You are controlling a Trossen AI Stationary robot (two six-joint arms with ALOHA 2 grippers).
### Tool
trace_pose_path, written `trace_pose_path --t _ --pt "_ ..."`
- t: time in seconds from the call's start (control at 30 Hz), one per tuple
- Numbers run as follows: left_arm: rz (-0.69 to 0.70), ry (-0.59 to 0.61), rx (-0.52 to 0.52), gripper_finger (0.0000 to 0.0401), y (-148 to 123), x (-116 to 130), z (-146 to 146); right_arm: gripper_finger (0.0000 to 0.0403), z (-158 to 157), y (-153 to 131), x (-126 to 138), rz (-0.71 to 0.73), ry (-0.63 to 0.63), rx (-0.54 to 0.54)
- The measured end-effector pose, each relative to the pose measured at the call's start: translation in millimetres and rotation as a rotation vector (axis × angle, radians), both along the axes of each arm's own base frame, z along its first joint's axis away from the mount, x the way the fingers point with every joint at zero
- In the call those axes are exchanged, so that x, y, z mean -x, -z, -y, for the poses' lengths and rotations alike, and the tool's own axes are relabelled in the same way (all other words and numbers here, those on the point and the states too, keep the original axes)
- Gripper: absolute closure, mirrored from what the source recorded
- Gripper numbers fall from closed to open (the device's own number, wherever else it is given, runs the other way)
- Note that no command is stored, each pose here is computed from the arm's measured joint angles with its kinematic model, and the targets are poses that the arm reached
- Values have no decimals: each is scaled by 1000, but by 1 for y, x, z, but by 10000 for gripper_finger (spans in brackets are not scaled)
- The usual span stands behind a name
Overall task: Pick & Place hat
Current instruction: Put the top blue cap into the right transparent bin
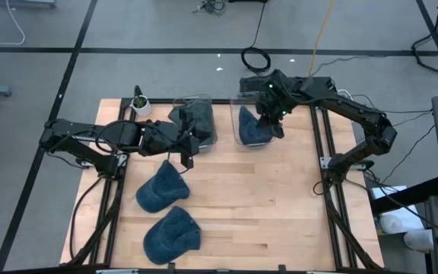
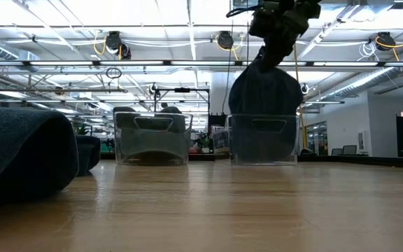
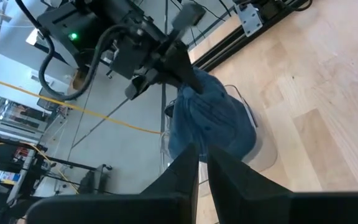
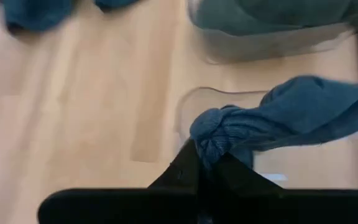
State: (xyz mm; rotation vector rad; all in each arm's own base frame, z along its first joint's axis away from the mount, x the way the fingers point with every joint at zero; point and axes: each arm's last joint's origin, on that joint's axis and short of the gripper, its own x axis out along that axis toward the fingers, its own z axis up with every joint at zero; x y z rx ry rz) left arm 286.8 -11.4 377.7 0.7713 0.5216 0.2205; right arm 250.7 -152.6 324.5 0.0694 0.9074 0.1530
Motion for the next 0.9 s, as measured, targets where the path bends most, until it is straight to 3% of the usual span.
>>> trace_pose_path --t 0.2,0.43,0.7,0.9 --pt "2 -1 2 359 0 0 0 403 -1 12 -14 -47 -50 96" --pt "2 -1 2 359 0 0 0 403 -10 33 -26 -68 -206 179" --pt "2 -1 2 359 0 0 0 403 -13 66 -35 -149 -168 489" --pt "2 -1 2 359 0 0 0 402 -20 91 -43 -196 -209 804"
